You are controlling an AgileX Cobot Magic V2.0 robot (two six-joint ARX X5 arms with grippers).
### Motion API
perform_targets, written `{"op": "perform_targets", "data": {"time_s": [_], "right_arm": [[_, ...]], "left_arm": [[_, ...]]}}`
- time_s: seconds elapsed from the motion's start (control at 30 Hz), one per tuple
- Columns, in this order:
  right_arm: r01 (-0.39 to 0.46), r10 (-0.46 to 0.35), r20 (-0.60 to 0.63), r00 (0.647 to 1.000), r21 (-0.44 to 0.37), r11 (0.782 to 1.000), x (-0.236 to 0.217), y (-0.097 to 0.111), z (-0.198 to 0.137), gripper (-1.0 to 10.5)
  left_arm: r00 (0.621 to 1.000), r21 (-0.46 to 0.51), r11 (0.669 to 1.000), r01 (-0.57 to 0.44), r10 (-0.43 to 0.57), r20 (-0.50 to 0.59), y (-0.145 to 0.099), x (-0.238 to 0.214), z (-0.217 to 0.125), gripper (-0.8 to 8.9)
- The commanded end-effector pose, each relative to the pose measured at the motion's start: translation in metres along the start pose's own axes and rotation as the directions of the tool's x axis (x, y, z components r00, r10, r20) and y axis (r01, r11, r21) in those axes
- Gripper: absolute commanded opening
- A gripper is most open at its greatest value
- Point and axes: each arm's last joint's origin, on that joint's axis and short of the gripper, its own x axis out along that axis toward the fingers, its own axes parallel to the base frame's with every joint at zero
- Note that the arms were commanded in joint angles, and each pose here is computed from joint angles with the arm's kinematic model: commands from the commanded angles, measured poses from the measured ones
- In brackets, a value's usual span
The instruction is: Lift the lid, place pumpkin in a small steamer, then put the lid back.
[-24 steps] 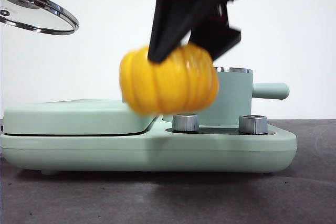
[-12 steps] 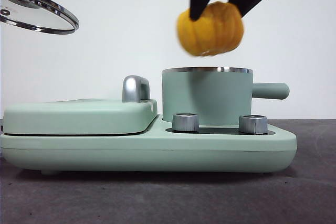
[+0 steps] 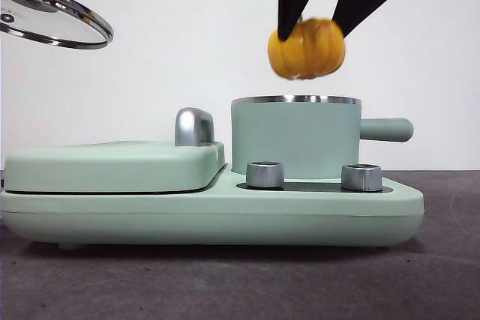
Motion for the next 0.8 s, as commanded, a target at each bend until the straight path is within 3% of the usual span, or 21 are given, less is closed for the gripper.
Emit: {"op": "perform_targets", "data": {"time_s": [0.03,0.27,0.8], "right_arm": [[0.004,-0.004,0.012,1.000,0.012,1.000,0.010,-0.002,0.015,3.6],[0.027,-0.027,-0.011,1.000,0.005,1.000,0.040,-0.006,0.030,3.6],[0.041,-0.043,-0.133,0.990,-0.012,0.999,0.102,-0.013,0.028,3.6]], "left_arm": [[0.999,-0.001,1.000,-0.003,0.003,0.049,0.001,-0.001,0.008,0.16],[0.999,0.000,1.000,-0.003,0.003,0.050,0.001,-0.001,0.008,0.16],[0.997,0.001,1.000,-0.007,0.007,0.079,0.001,-0.001,0.011,0.16]]}}
